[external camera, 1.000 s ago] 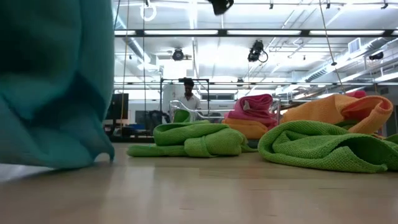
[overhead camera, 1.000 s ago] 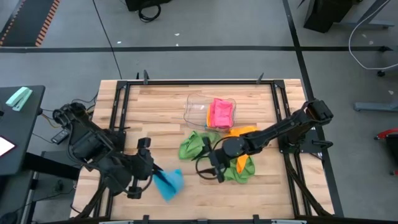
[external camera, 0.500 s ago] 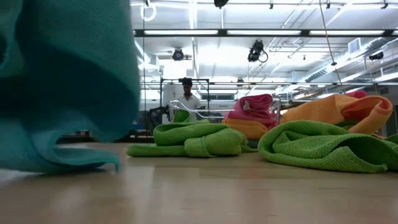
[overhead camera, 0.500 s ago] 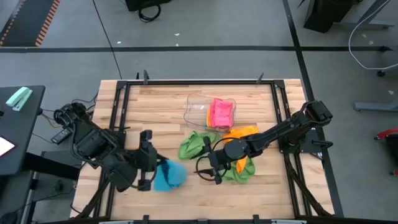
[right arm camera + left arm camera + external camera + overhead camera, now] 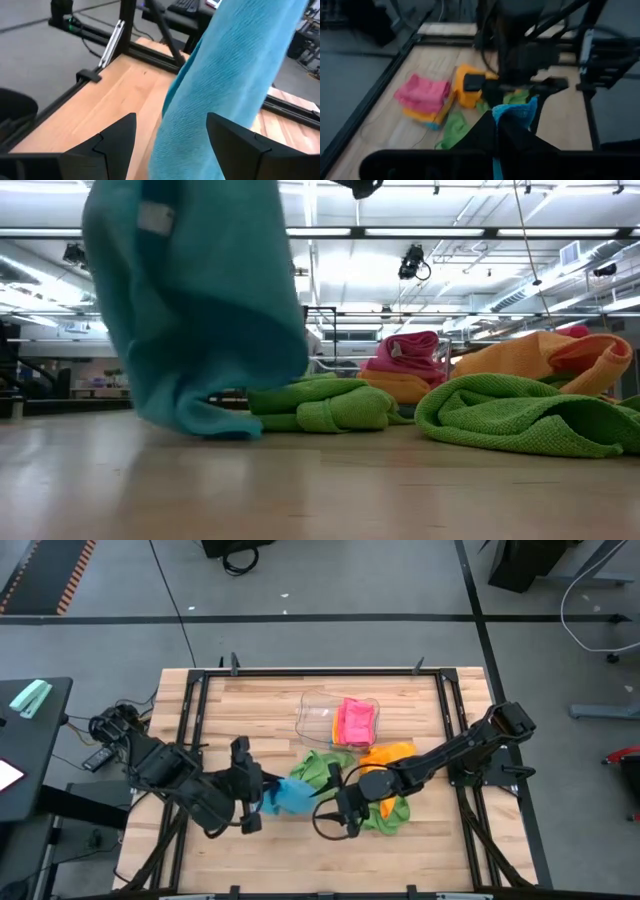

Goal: Fold microfiber towels
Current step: Fold the blue microfiber cloth

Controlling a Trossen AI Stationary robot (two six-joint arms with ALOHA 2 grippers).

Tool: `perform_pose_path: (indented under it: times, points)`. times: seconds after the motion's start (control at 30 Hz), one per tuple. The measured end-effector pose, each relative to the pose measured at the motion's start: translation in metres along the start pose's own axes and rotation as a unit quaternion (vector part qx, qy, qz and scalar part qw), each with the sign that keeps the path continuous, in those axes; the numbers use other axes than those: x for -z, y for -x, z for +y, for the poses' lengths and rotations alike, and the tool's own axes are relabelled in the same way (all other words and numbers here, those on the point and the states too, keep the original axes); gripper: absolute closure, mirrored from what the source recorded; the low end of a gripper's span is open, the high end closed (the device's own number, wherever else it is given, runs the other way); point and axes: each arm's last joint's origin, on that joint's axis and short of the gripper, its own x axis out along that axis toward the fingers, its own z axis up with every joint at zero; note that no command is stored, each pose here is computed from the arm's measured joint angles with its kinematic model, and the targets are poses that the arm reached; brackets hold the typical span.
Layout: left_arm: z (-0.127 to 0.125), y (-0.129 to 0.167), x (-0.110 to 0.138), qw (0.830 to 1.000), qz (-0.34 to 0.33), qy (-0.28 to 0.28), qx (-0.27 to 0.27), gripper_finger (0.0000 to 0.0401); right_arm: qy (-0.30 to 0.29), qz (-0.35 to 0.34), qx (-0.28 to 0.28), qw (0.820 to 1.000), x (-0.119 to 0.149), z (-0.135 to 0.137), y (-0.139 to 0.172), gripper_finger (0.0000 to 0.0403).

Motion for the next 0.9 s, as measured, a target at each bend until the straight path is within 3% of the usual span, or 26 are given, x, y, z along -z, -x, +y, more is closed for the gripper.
perform_pose_path:
  times: [0.33,0.53,0.73,0.9]
  points:
    - [0.010,0.024,-0.028,0.996,-0.078,0.014,-0.031,0.0377,0.060,0.047,-0.037,0.996,-0.008,0.020,0.022,0.0152]
    - [0.017,0.033,-0.037,0.991,-0.109,0.021,-0.072,0.0394,0.037,0.051,-0.060,0.996,-0.016,0.025,0.038,0.0152]
    - [0.019,0.030,-0.045,0.987,-0.132,0.055,-0.075,0.0374,0.025,0.044,-0.105,0.993,-0.018,0.038,0.042,0.0152]
    - [0.017,0.021,-0.047,0.986,-0.134,0.049,-0.085,0.0388,0.038,0.054,-0.028,0.997,-0.019,0.048,0.045,0.0152]
